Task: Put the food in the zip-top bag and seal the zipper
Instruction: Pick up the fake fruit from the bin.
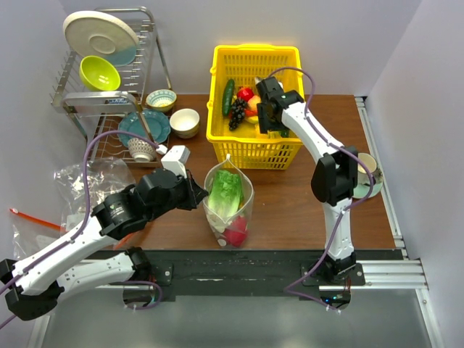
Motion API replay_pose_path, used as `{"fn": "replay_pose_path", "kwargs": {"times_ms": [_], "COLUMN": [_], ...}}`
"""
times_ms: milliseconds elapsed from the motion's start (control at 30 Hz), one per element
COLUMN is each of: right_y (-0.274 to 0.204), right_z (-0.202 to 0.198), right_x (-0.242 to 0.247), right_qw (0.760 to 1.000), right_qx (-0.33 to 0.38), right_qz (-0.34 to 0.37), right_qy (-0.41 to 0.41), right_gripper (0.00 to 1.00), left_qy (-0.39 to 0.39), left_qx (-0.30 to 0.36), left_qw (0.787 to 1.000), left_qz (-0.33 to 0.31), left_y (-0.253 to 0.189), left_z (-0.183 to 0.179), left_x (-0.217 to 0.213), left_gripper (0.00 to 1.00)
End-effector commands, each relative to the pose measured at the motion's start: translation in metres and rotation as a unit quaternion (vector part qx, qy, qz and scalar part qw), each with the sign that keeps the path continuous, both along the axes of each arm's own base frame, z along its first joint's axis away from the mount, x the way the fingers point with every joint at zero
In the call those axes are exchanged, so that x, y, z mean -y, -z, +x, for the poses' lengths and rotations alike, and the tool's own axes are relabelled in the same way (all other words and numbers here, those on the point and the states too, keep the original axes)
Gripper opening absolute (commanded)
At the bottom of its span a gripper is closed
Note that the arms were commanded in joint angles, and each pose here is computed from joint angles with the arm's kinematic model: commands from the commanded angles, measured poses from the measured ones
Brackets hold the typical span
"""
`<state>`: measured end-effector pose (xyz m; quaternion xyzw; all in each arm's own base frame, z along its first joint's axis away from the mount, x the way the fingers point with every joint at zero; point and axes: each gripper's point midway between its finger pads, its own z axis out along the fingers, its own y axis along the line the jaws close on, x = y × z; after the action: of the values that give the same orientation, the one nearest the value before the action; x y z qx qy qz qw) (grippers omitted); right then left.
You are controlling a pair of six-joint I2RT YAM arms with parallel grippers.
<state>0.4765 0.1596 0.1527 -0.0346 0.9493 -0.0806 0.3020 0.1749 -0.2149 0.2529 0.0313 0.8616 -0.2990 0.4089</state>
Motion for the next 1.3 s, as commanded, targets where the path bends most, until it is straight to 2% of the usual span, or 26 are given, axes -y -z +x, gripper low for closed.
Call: {"fn": "replay_pose_path", "kwargs": {"times_ms": [0, 167, 267, 400, 433, 467, 733, 833, 1000, 1267], "right_y": [0.005, 0.034, 0.048, 0.033, 0.017, 0.006, -0.117, -0.164, -0.237, -0.271], "right_z": [0.016, 0.023, 0.025, 0.023, 0.022, 0.024, 0.013, 0.009, -0.001, -0.041], "right_x": [0.013, 0.021, 0.019, 0.009, 0.010, 0.007, 0.002, -0.002, -0.006, -0.039], "right_qw": [0.999, 0.997, 0.997, 0.999, 0.999, 0.999, 0.985, 0.969, 0.934, 0.898], "right_qx": [0.015, 0.004, -0.009, 0.000, 0.015, 0.030, 0.162, 0.229, 0.324, 0.337], "right_qz": [-0.033, -0.071, -0.074, -0.038, -0.029, -0.020, 0.053, 0.082, 0.133, 0.240], "right_qy": [0.009, 0.018, 0.014, 0.005, 0.006, 0.003, -0.026, -0.047, -0.063, -0.149], "right_gripper": [0.65, 0.61, 0.54, 0.22, 0.08, 0.04, 0.04, 0.06, 0.00, 0.00], "left_qy": [0.004, 0.007, 0.007, 0.006, 0.008, 0.011, 0.023, 0.025, 0.029, 0.027], "left_qx": [0.022, 0.021, 0.022, 0.020, 0.019, 0.016, 0.003, 0.004, 0.006, 0.012], "left_qw": [0.999, 0.999, 0.999, 1.000, 1.000, 1.000, 0.999, 0.999, 0.999, 0.999], "left_qz": [-0.025, -0.025, -0.025, -0.021, -0.021, -0.022, -0.028, -0.033, -0.041, -0.040], "left_y": [-0.021, -0.021, -0.022, -0.020, -0.020, -0.020, -0.015, -0.017, -0.023, -0.028], "left_z": [0.004, 0.005, 0.005, 0.006, 0.006, 0.005, 0.004, 0.003, 0.003, 0.002], "left_x": [0.006, 0.009, 0.009, 0.009, 0.011, 0.012, 0.021, 0.022, 0.024, 0.021], "left_gripper": [0.00, 0.00, 0.00, 0.00, 0.00, 0.00, 0.00, 0.00, 0.00, 0.00]}}
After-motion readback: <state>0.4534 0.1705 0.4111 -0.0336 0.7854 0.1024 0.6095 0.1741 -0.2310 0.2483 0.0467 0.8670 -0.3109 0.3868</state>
